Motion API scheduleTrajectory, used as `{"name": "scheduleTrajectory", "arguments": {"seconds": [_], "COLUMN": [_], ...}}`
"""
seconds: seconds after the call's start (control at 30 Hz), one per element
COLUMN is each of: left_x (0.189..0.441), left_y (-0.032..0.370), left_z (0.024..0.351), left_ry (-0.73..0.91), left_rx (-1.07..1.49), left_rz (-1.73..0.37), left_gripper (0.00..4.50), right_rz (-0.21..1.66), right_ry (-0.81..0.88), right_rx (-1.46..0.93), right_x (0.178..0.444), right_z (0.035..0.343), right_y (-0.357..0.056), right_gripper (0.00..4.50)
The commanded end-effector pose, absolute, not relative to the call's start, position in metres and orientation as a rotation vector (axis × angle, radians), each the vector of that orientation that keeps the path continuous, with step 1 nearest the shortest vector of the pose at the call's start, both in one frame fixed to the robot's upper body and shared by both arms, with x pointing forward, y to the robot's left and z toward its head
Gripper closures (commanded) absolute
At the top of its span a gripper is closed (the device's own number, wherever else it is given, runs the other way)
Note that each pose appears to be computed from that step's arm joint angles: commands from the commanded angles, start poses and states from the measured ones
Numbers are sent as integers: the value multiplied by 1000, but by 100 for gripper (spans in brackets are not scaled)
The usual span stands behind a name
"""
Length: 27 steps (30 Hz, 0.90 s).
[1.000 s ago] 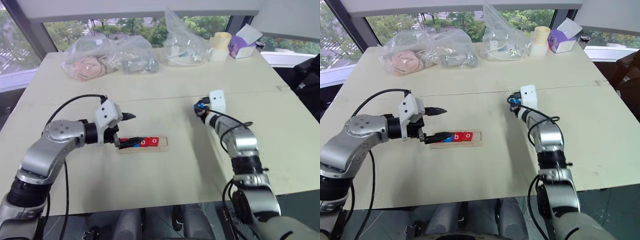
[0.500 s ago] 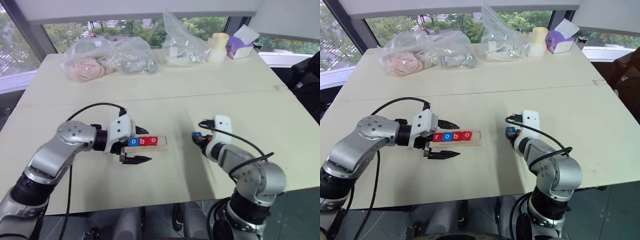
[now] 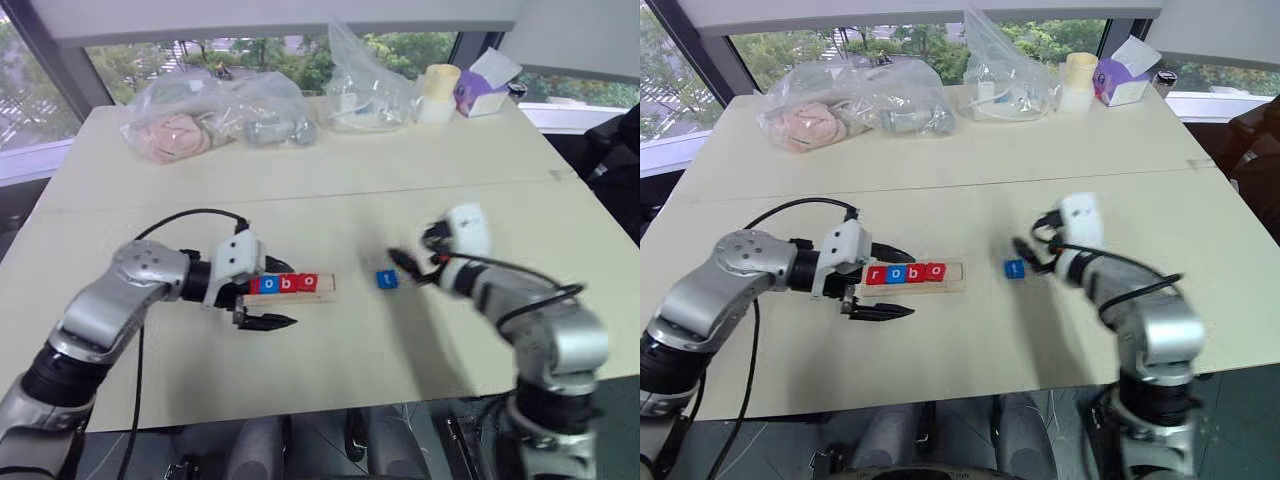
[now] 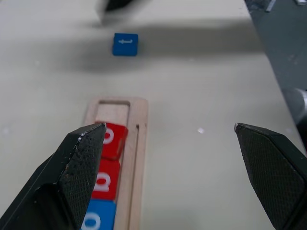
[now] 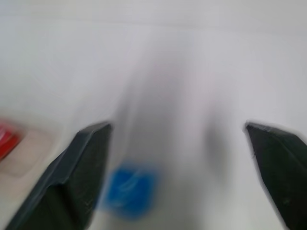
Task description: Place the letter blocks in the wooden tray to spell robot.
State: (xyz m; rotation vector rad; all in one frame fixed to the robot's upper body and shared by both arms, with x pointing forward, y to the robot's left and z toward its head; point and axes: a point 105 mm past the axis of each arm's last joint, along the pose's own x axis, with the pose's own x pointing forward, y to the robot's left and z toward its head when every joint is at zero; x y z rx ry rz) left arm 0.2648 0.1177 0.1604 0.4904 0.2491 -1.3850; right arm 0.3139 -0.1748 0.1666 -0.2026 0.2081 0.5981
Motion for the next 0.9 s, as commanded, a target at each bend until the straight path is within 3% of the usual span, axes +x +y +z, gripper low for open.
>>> {"name": "scheduleTrajectory", "arguments": {"seconds": [0.03, 0.23, 0.63, 0.7, 0.83, 0.9], "left_x": [258, 258, 252, 252, 254, 254], "left_y": [116, 115, 119, 119, 122, 124], "left_z": [171, 169, 164, 164, 163, 163], "left_ry": [217, 218, 234, 236, 242, 246], "left_rx": [501, 518, 494, 493, 486, 486], "left_rz": [-1416, -1395, -1326, -1317, -1299, -1293], "left_gripper": [0, 0, 0, 0, 0, 0], "right_rz": [952, 1146, 1260, 1278, 1292, 1289], "right_ry": [194, 311, 256, 258, 238, 224], "right_rx": [-312, -527, -654, -655, -647, -651], "right_x": [296, 314, 338, 338, 338, 338], "right_z": [147, 107, 96, 96, 98, 100], "right_y": [-173, -190, -175, -174, -170, -168], "right_gripper": [5, 5, 5, 82, 279, 336]}}
